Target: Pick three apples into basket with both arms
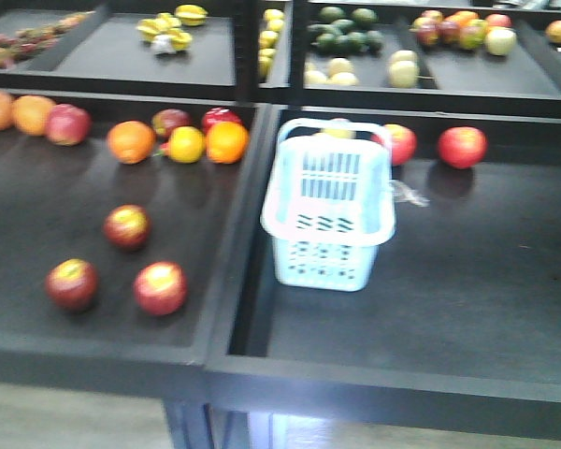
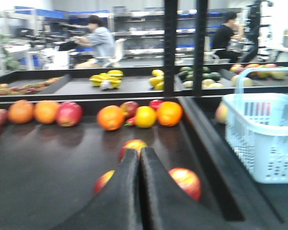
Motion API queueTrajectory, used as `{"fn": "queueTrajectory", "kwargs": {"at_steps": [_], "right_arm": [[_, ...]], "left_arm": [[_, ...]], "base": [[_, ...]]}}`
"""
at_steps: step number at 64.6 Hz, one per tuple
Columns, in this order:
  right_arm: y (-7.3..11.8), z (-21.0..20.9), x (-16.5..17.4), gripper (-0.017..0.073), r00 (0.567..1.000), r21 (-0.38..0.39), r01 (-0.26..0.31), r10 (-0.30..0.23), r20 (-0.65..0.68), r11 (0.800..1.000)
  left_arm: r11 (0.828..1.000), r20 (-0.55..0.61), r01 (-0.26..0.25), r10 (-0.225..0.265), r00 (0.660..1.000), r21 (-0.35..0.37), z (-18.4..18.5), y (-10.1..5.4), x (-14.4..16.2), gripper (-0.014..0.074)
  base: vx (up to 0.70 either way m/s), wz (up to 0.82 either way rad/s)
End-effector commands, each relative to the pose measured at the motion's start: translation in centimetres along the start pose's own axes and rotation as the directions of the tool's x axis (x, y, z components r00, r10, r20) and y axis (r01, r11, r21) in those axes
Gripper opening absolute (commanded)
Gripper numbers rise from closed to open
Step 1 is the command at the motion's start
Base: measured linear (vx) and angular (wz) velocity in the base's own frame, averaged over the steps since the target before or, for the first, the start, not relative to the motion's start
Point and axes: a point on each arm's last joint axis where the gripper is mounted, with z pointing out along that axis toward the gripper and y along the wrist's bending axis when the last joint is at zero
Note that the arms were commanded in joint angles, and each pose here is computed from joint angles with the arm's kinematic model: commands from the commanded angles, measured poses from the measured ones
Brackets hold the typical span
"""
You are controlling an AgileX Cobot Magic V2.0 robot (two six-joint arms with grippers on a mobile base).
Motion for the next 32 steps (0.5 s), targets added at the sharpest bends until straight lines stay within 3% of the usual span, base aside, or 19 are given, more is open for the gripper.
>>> {"fn": "queueTrajectory", "kwargs": {"at_steps": [1, 32], "right_arm": [[0.05, 0.13, -0.4, -0.0009, 0.999, -0.004, 0.012, -0.012, 0.049, 1.0], [0.05, 0.13, -0.4, -0.0009, 0.999, -0.004, 0.012, -0.012, 0.049, 1.0]], "left_arm": [[1.0, 0.061, 0.01, -0.01, 0.998, -0.002, -0.06, 0.04, 0.05, -0.0006], [1.0, 0.061, 0.01, -0.01, 0.998, -0.002, -0.06, 0.04, 0.05, -0.0006]], "base": [[0.13, -0.47], [0.14, -0.25]]}}
